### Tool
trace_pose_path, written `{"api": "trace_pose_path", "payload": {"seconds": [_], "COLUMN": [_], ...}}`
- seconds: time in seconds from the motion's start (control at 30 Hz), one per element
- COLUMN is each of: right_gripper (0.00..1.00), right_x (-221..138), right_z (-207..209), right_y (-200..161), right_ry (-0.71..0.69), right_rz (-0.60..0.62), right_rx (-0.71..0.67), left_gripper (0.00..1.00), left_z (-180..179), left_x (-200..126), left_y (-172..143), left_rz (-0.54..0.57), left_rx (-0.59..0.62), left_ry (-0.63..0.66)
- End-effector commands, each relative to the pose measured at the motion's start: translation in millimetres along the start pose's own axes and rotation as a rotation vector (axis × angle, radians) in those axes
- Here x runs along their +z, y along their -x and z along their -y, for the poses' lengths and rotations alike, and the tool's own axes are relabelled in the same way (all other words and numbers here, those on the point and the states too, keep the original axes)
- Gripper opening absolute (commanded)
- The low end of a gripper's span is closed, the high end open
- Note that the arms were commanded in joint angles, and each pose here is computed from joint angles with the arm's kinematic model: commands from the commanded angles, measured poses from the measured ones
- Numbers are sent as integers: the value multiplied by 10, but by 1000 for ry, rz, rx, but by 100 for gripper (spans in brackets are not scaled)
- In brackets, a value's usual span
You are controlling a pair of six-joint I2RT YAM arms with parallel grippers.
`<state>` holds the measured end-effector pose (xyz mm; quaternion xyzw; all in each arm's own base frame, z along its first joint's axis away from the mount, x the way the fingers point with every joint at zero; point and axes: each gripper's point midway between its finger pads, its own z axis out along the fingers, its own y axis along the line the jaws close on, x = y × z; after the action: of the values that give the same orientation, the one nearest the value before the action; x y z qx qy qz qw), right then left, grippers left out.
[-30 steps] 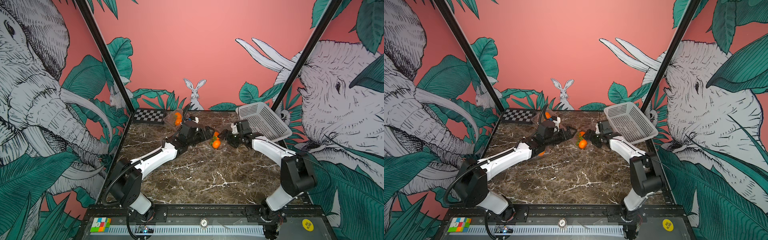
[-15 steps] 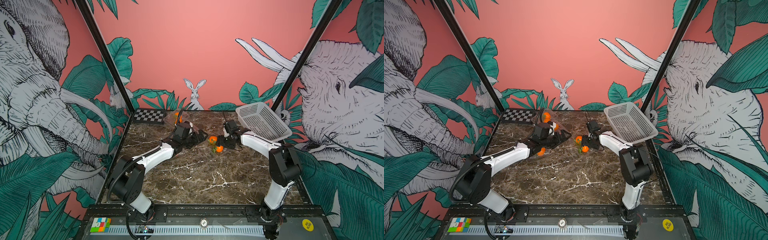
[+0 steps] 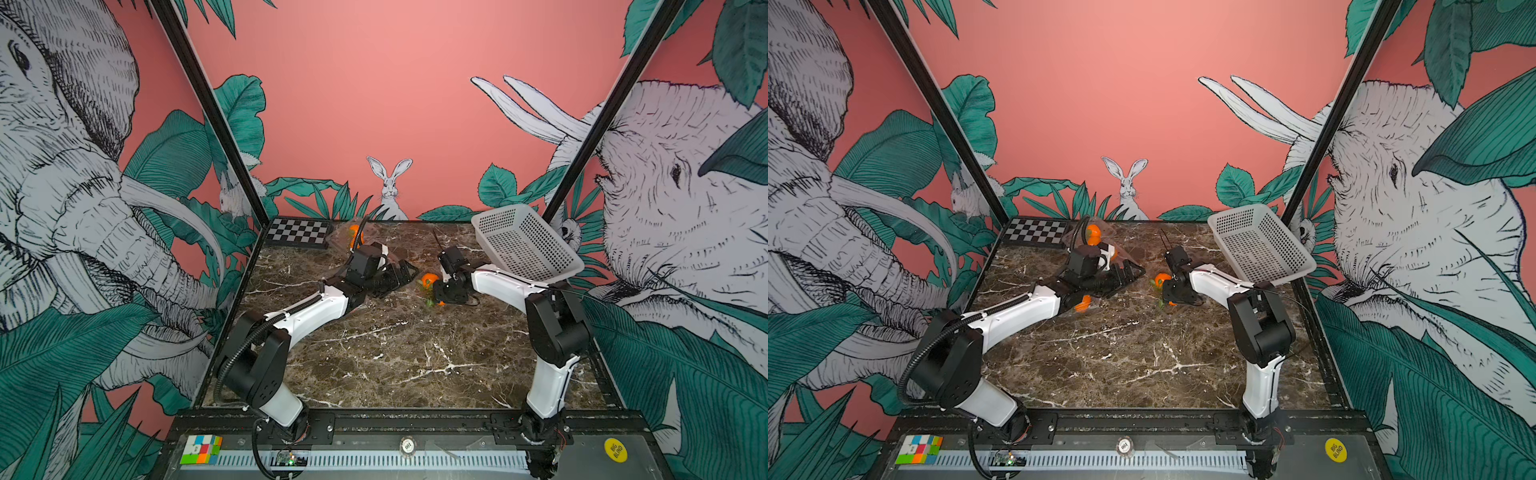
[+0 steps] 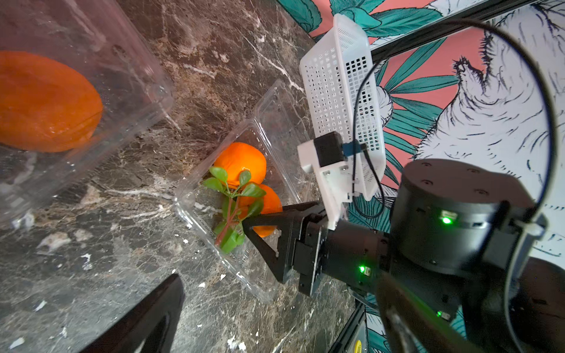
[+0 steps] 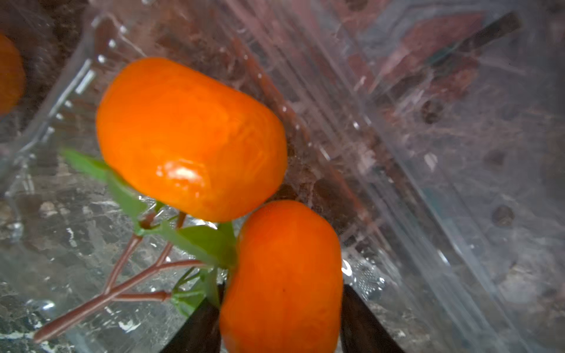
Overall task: Take oranges out of containers
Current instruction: Pick up the orange from the packing box, then place the orange in the basket.
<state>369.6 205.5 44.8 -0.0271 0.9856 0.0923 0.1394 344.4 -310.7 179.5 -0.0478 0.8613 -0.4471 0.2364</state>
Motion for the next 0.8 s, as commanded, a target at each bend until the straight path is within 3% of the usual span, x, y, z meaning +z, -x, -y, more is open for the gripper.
{"api": "trace_pose_path", "payload": {"seconds": [0.0, 0.13, 0.53, 0.77], "right_gripper": [50, 42, 40, 40], "right_x": [-46, -312, -1289, -1632], "right_z": [-10, -53, -159, 440], "right_y": [56, 165, 615, 1027], "right_ry": [-19, -3, 57, 43], "right_rz": [13, 76, 267, 371], "right_rx": [-22, -21, -13, 140], "left_gripper": [99, 99, 99, 99], "left_z": [31, 101, 569, 970], "left_x": [-67, -122, -249, -104], "left_y": [-31, 16, 278, 301], "left_rz": [-3, 7, 77, 65], "left_rx": [11, 46, 170, 252], "left_ry": [-14, -11, -56, -100]}}
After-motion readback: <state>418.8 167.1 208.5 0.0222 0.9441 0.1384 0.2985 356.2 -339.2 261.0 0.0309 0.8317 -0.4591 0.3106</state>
